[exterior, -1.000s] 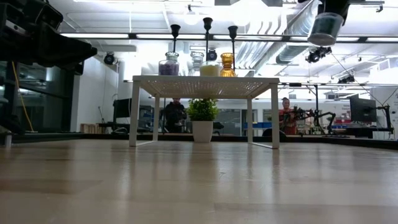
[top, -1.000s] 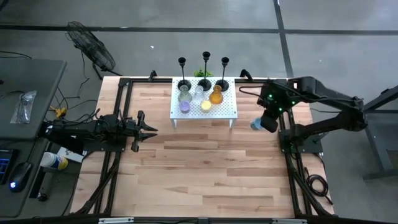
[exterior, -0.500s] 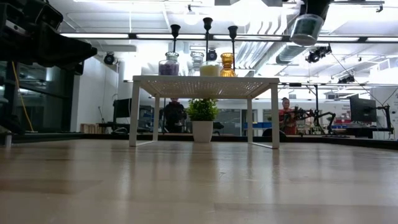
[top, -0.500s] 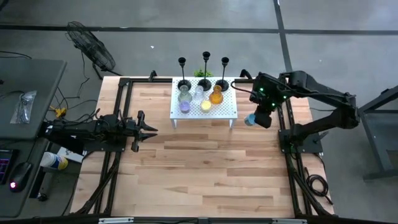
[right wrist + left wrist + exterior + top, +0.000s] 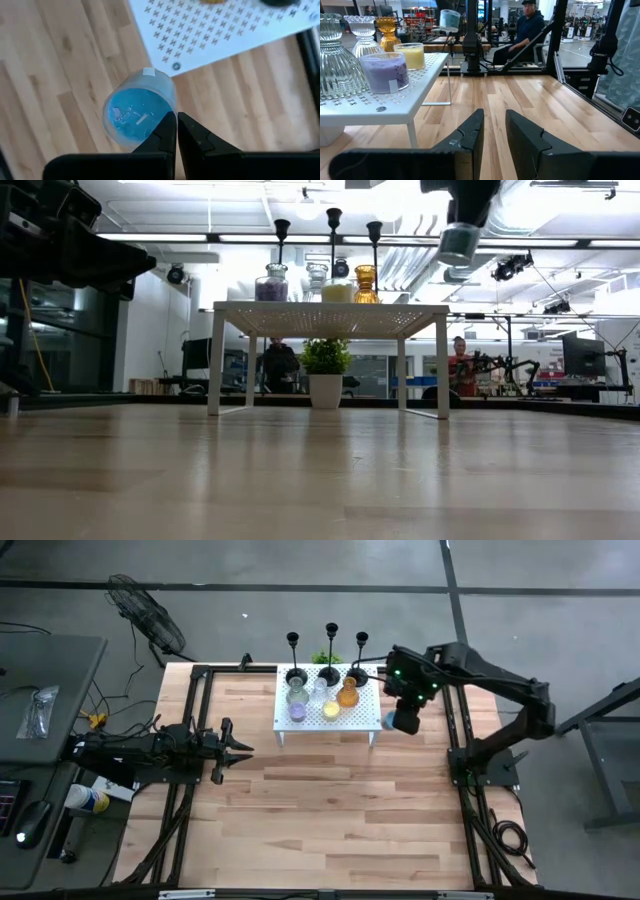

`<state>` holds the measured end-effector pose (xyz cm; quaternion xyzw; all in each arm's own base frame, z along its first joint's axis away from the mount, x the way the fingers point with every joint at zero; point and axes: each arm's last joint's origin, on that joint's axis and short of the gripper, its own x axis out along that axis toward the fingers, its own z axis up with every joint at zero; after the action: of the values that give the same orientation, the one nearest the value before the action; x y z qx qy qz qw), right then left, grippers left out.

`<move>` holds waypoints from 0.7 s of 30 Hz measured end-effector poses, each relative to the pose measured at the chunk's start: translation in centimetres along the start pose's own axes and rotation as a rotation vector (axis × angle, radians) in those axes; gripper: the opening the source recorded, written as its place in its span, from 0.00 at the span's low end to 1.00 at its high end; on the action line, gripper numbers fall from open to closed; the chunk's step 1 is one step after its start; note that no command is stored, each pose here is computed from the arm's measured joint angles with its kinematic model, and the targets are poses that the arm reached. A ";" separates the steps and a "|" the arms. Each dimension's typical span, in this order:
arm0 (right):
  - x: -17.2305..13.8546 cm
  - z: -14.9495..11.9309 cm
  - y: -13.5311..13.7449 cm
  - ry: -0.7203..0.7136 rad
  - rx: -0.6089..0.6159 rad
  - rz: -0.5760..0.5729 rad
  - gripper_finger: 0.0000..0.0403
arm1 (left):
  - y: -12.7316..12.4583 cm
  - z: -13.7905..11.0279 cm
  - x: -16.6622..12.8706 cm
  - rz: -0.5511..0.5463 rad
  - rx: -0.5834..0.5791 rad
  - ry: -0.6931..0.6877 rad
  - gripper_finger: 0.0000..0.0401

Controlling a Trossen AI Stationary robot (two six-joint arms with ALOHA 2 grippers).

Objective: Pick & Place candle stick holders
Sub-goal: Put the blue scented candle on the shelf aligned with the yellow scented candle

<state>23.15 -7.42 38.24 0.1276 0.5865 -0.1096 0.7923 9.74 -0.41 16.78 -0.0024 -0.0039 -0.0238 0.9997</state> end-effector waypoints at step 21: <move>4.6 5.9 -1.5 0.049 -0.151 -0.023 0.01 | 0.0 0.0 0.0 0.000 0.000 0.000 0.19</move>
<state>29.30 -10.89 35.37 0.0632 0.6138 -0.0709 0.7837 9.74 -0.41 16.78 -0.0024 -0.0038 -0.0238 0.9997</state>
